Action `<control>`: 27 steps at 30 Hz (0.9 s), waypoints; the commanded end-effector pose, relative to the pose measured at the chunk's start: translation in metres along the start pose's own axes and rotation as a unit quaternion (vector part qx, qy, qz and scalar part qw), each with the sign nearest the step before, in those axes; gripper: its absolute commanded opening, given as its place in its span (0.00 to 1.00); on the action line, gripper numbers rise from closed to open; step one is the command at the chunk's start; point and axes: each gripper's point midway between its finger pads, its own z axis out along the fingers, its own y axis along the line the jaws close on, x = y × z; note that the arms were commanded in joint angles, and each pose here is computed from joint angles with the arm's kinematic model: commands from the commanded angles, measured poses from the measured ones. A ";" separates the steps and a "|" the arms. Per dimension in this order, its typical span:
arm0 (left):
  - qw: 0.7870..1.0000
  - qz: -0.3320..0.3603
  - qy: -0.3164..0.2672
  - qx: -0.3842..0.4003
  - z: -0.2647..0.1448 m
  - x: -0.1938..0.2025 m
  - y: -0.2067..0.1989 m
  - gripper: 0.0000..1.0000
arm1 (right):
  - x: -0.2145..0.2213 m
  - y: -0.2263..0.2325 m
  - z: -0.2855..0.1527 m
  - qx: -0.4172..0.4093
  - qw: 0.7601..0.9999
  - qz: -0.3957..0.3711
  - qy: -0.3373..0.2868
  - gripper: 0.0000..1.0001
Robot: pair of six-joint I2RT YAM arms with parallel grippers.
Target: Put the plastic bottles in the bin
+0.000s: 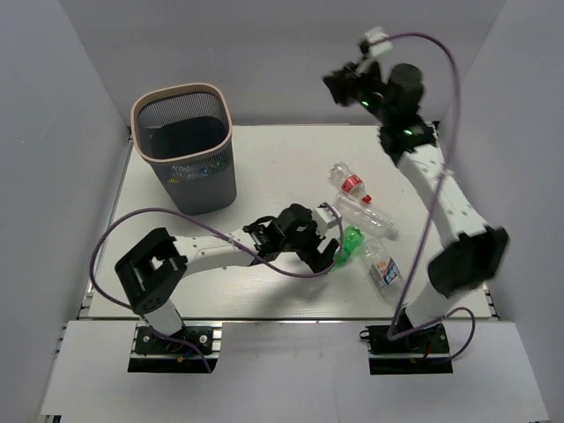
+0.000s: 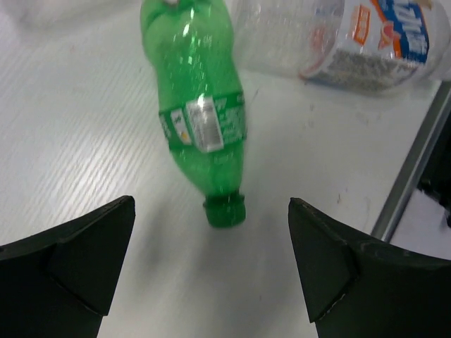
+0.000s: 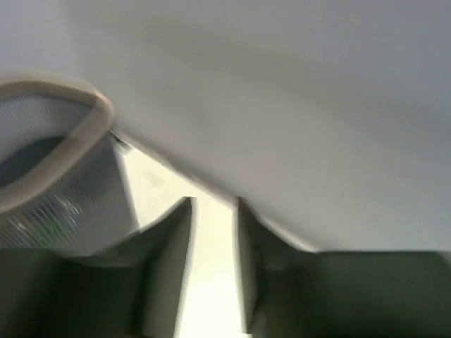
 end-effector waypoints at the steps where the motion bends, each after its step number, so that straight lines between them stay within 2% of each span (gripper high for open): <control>1: 0.998 0.029 -0.052 -0.010 0.019 -0.044 -0.009 0.99 | 0.089 -0.045 -0.086 0.080 0.980 -0.022 0.181 0.43; 2: 0.998 0.032 -0.048 -0.010 0.026 -0.043 -0.013 0.99 | 0.129 -0.044 -0.115 0.085 0.970 -0.009 0.228 0.57; 3: 0.998 0.037 -0.040 -0.033 0.032 -0.040 -0.007 0.99 | 0.132 -0.059 -0.145 0.111 0.962 -0.001 0.251 0.64; 5: 0.998 0.043 -0.027 -0.041 0.048 -0.034 -0.011 0.99 | 0.162 -0.058 -0.182 0.121 0.947 0.020 0.296 0.77; 7: 0.997 0.046 -0.026 -0.057 0.057 -0.037 -0.010 0.99 | 0.169 -0.047 -0.214 0.110 0.937 0.048 0.327 0.80; 8: 0.996 0.053 -0.006 -0.069 0.067 -0.025 -0.008 0.99 | 0.186 -0.039 -0.226 0.102 0.929 0.065 0.350 0.82; 11: 0.993 0.062 0.021 -0.103 0.077 -0.018 -0.004 0.96 | 0.197 -0.028 -0.255 0.096 0.916 0.082 0.381 0.82; 13: 0.990 0.063 0.037 -0.123 0.081 -0.008 0.004 0.88 | 0.206 -0.020 -0.272 0.091 0.902 0.100 0.410 0.80; 14: 0.989 0.063 0.036 -0.127 0.080 -0.009 0.005 0.76 | 0.208 -0.017 -0.276 0.082 0.899 0.097 0.418 0.80; 16: 0.988 0.064 0.035 -0.137 0.076 -0.006 0.009 0.61 | 0.219 -0.012 -0.292 0.080 0.883 0.113 0.449 0.80; 17: 0.987 0.059 0.027 -0.146 0.072 -0.012 0.011 0.48 | 0.218 -0.008 -0.294 0.074 0.882 0.112 0.451 0.80; 19: 0.984 0.054 0.022 -0.169 0.060 -0.015 0.017 0.39 | 0.226 -0.005 -0.307 0.072 0.874 0.116 0.467 0.80; 23: 0.971 0.043 -0.033 -0.231 0.004 -0.062 0.038 0.36 | 0.232 0.002 -0.324 0.050 0.861 0.106 0.496 0.82; 24: 0.965 0.032 -0.061 -0.252 -0.021 -0.084 0.048 0.35 | 0.234 0.008 -0.332 0.043 0.851 0.110 0.512 0.82; 27: 0.941 0.031 -0.096 -0.323 -0.071 -0.121 0.080 0.35 | 0.242 0.018 -0.348 0.020 0.836 0.113 0.537 0.82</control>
